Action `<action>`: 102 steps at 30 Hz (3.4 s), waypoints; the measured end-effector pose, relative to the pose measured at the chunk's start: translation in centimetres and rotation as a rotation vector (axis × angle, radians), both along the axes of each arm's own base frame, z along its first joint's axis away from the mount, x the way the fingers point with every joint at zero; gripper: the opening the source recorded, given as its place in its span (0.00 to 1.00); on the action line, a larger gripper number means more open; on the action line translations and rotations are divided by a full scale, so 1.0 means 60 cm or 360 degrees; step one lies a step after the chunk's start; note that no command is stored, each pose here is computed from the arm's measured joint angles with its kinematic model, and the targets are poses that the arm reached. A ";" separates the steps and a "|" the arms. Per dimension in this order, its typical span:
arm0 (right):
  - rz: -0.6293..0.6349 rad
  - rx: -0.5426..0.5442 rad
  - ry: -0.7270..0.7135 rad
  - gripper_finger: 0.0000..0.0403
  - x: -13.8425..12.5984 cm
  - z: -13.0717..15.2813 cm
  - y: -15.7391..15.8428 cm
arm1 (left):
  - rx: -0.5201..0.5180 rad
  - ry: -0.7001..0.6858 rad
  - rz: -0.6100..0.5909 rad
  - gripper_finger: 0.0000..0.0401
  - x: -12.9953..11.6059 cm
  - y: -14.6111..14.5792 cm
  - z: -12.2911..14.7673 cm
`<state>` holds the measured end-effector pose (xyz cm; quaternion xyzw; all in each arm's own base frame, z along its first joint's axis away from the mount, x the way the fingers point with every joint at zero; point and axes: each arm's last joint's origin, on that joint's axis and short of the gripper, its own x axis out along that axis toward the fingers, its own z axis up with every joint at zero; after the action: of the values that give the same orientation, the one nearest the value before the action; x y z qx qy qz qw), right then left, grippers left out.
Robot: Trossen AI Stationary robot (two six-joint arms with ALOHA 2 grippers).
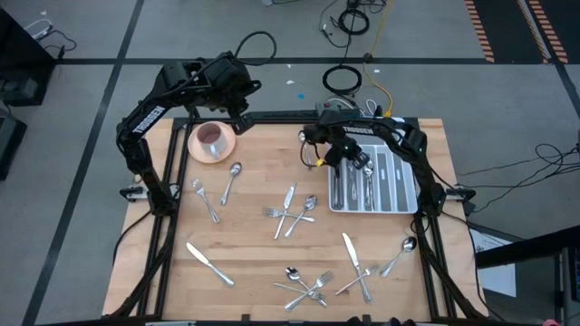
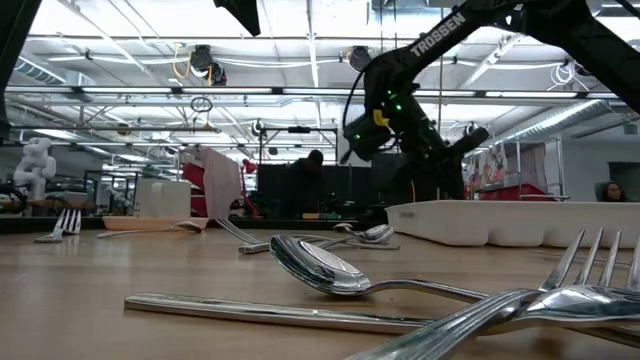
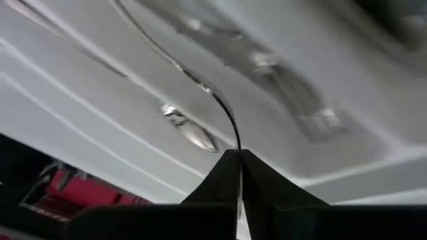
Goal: Sort silverware
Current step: Put the silver fork into the white cutlery tray, then put the silver spoon into the white cutlery tray
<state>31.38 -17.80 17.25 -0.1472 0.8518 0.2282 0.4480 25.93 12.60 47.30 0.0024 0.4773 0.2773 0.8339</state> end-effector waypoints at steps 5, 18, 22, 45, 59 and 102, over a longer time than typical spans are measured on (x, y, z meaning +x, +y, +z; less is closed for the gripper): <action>-0.0004 0.0027 0.0081 0.00 -0.016 -0.015 0.009 | 0.0023 -0.0016 -0.0020 0.15 0.002 0.001 0.002; 0.0182 -0.0049 0.0191 0.00 -0.019 -0.021 0.007 | 0.0042 -0.0046 -0.0026 0.15 0.005 0.002 0.004; 0.0298 -0.0118 0.0249 0.00 -0.016 -0.019 0.009 | 0.0044 -0.0045 -0.0028 0.15 0.005 0.002 0.004; 0.0580 -0.0151 0.0189 0.00 0.010 -0.026 0.028 | 0.0040 -0.0048 -0.0022 0.15 0.005 0.002 0.004; 0.0438 -0.0141 0.0079 0.17 0.013 -0.029 0.029 | 0.0043 -0.0043 -0.0029 0.15 0.005 0.002 0.004; -0.1419 0.0350 -0.2020 0.38 -0.370 0.279 0.236 | -0.0411 -0.0230 -0.0330 0.15 0.147 -0.142 -0.236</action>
<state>9.18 -3.62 33.96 0.1516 0.3838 -0.0179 0.9107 34.76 4.08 33.15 -0.0754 0.4449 0.1258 0.8835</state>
